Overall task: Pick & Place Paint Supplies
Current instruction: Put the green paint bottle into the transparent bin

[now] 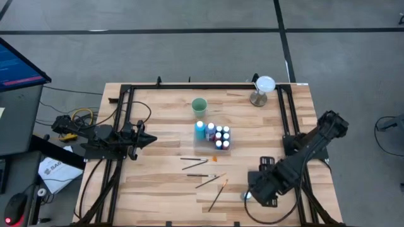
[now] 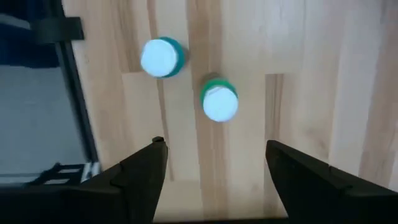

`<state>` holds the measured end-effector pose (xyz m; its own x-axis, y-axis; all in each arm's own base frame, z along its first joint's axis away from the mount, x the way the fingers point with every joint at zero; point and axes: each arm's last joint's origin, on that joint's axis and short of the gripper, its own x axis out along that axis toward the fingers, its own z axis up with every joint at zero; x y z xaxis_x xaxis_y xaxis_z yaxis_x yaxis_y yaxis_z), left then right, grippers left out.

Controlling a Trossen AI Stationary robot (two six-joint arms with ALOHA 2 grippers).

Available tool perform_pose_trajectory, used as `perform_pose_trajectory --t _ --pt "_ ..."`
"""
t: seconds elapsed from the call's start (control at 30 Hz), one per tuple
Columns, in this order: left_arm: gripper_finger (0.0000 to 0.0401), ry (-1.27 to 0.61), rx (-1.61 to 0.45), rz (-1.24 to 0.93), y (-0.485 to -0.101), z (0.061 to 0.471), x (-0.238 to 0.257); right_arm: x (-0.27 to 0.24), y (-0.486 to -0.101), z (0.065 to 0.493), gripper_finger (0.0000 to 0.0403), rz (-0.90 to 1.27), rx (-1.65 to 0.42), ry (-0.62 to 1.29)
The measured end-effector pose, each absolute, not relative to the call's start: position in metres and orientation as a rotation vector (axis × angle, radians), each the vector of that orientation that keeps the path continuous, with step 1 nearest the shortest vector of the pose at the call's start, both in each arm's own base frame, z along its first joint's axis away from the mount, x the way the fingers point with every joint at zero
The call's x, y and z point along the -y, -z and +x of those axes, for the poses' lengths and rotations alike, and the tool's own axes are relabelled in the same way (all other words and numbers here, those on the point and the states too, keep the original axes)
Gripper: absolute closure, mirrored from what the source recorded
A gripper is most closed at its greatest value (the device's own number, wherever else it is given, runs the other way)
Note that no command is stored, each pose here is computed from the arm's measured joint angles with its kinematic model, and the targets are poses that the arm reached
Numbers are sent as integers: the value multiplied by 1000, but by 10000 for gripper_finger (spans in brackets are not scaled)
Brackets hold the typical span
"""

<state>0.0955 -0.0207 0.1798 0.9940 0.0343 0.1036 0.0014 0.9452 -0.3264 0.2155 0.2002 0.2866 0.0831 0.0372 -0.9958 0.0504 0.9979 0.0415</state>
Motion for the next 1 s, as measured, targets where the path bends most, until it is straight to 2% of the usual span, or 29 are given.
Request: perform_pose_trajectory --t 0.3,1.0 --pt "393 -14 110 -333 -180 95 21 -202 -256 217 136 -22 -1417 -11" --pt "393 -18 115 -334 -180 95 21 -192 -216 221 141 21 -1405 4"
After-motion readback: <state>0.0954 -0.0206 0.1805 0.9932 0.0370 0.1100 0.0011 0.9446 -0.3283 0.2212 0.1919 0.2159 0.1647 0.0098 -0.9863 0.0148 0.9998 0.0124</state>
